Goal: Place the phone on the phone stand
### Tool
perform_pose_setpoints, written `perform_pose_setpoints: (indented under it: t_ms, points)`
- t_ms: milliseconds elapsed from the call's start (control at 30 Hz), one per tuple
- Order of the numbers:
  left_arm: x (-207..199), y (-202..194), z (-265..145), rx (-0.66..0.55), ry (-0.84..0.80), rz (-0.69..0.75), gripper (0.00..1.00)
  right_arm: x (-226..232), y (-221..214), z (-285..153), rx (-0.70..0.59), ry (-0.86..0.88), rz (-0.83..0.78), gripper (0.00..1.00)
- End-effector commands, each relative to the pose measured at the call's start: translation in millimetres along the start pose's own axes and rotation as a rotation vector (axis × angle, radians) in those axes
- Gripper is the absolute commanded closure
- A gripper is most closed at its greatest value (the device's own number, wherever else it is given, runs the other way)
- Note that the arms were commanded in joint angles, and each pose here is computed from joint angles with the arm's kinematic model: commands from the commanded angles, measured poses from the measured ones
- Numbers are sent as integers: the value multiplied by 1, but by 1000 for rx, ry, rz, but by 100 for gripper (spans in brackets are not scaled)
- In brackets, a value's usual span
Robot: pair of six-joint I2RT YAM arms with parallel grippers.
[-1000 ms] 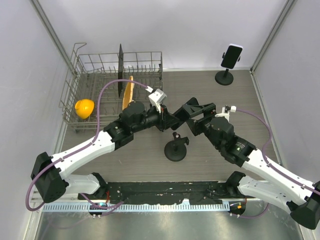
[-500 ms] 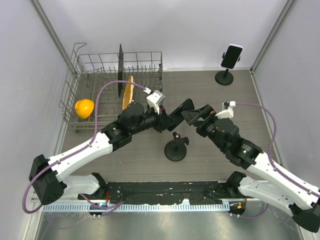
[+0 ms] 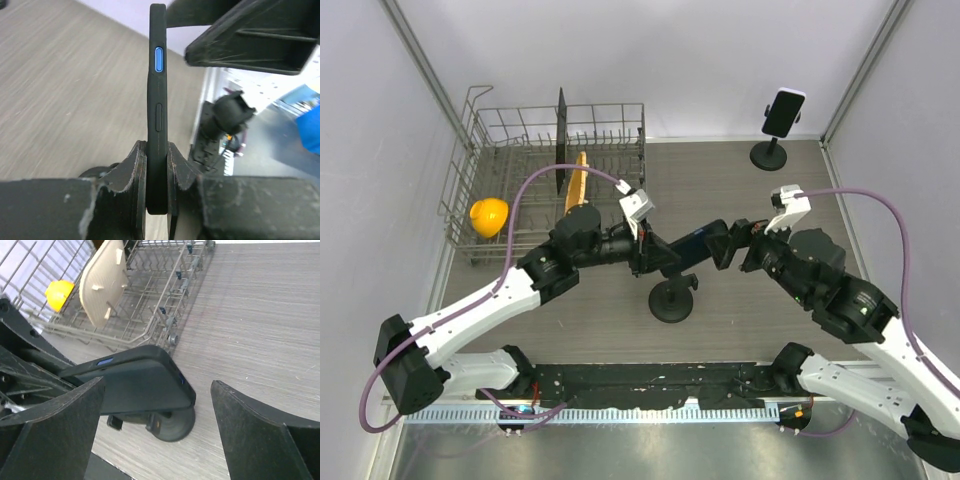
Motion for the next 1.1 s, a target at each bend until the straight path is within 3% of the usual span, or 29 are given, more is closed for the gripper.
perform_pose_setpoints:
  t_ms: [0,100,333,533,767,833,1067]
  points:
    - [-57,28,-14,-73,-338,125,100,6,17,-41,-60,182,-165,10]
    - [-61,25,-14,-48,-381,124,100,28,13,-59,-49,408,-209,20]
    - [-77,21,-19,-5,-522,115,100,42,6,-70,-60,570,-253,34]
    - [-84,16,-22,33,-583,117,100,47,4,-70,-56,620,-273,35]
    - [-82,18,-21,15,-544,122,100,0,26,-85,-152,277,-233,26]
    - [-82,18,-21,15,-544,121,100,5,23,-91,-159,329,-236,22]
    - [-86,15,-22,40,-582,121,100,34,8,-78,-71,526,-252,21]
Point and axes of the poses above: each gripper's point midway between its finger pads, its own z axis out along the fingers, its own x axis along the line the jaws close on, y = z × x, the point moved 5 cm from there along -z, back along the fingers, and after that the axes turned 13 degrees about -z, right-handed, at the moved point
